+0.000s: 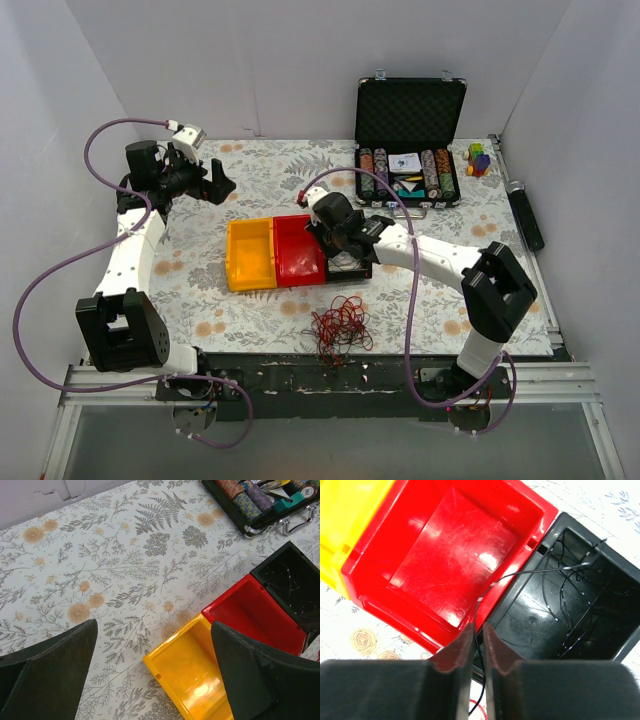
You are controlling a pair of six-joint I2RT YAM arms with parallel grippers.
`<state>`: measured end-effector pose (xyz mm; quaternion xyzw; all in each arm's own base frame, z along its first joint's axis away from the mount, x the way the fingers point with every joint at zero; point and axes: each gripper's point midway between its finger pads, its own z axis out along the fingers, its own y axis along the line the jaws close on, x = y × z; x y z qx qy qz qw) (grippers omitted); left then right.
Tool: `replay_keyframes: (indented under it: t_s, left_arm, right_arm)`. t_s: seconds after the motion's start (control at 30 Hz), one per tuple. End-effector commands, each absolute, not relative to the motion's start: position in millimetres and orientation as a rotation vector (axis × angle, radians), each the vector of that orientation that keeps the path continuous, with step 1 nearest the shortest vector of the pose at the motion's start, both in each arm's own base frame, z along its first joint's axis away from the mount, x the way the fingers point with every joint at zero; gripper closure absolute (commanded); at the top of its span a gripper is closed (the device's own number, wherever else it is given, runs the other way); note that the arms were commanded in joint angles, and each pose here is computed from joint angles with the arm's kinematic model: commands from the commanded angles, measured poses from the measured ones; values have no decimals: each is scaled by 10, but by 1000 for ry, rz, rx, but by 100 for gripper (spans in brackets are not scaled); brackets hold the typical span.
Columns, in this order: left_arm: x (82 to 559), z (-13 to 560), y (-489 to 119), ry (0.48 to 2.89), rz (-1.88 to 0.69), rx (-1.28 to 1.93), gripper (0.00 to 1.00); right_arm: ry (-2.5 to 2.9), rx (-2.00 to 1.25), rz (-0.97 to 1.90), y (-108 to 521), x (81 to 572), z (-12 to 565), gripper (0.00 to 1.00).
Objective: Untangle the cables
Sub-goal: Place the cable in the bin.
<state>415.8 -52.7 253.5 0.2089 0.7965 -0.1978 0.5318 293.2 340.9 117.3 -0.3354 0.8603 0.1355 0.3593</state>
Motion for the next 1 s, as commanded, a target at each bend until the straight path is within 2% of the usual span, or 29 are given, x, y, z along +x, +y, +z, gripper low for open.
replay_keyframes:
  t_s: [0.0, 0.07, 0.1, 0.3, 0.97]
  left_arm:
    - [4103, 2638, -535, 1860, -455, 521, 2]
    - [4095, 2626, -529, 1861, -452, 522, 2]
    - [4093, 2620, -527, 1861, -450, 523, 2]
    - [4089, 2636, -536, 1853, -448, 532, 2]
    - [4059, 2704, -550, 1825, -436, 564, 2]
  right_arm:
    - [2156, -736, 399, 3384, 3129, 1507, 88]
    - [2189, -676, 419, 3291, 3184, 1476, 98]
    - [2207, -641, 435, 3251, 3199, 1456, 99]
    - [2348, -454, 483, 2958, 3358, 1213, 99]
    - [2580, -373, 540, 3105, 3373, 548, 99]
